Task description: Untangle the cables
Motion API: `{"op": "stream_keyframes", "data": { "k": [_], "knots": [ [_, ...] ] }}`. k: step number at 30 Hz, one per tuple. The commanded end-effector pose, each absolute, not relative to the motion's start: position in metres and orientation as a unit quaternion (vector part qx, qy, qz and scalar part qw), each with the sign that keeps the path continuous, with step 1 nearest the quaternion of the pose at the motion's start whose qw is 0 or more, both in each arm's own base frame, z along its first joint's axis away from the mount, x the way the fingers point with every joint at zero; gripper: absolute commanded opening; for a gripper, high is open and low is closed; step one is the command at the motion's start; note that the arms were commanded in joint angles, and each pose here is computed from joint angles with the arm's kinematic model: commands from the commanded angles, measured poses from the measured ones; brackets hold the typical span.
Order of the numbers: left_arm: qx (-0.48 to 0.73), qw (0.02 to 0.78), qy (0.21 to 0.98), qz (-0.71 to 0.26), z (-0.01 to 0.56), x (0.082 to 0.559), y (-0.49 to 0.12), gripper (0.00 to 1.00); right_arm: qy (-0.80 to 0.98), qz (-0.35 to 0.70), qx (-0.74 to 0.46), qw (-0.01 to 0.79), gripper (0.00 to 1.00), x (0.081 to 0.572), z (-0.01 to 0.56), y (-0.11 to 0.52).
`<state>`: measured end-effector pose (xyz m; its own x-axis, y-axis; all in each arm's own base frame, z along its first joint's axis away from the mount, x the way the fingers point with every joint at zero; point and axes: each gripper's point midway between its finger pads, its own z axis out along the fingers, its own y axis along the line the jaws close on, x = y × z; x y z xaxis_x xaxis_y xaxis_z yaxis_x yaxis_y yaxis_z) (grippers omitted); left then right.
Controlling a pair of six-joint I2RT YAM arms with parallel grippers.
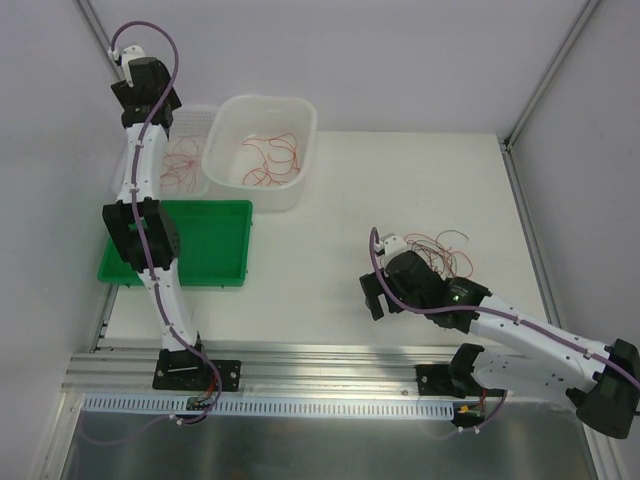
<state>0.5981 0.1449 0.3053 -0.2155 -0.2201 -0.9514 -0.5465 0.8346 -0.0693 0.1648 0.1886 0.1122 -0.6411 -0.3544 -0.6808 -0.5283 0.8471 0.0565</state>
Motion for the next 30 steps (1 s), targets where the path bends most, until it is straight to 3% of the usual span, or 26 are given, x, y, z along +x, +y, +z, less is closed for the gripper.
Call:
{"op": "stream_keyframes", "data": {
  "k": [1,4,6,10,18,22,30],
  "knots": [
    [-0.271,0.613,0.730,0.135,0.355,0.573,0.148,0.74,0.885,0.127,-0.232,0.382,0.95,0.176,0.138,0.189],
    [-0.268,0.624,0.727,0.104,0.377,0.541,0.134,0.90,0.885,0.109,-0.222,0.395,0.95,0.179,0.142,0.179],
    [-0.253,0.609,0.748,0.072,0.360,0.529,0.114,0.98,0.890,0.075,-0.202,0.401,0.95,0.186,0.145,0.162],
    [-0.199,0.605,0.771,-0.019,0.368,0.485,0.057,0.99,0.907,0.054,-0.157,0.386,0.93,0.193,0.143,0.141],
    [-0.029,0.489,0.848,-0.201,0.286,0.386,-0.105,0.99,0.933,0.029,-0.025,0.357,0.86,0.219,0.129,0.091],
    [0.073,0.419,0.864,-0.270,0.252,0.327,-0.173,0.99,0.939,0.069,0.035,0.336,0.81,0.235,0.118,0.083],
    [0.140,0.319,0.893,-0.285,0.186,0.276,-0.208,0.99,0.945,0.077,0.094,0.304,0.72,0.261,0.081,0.083]
  ]
}}
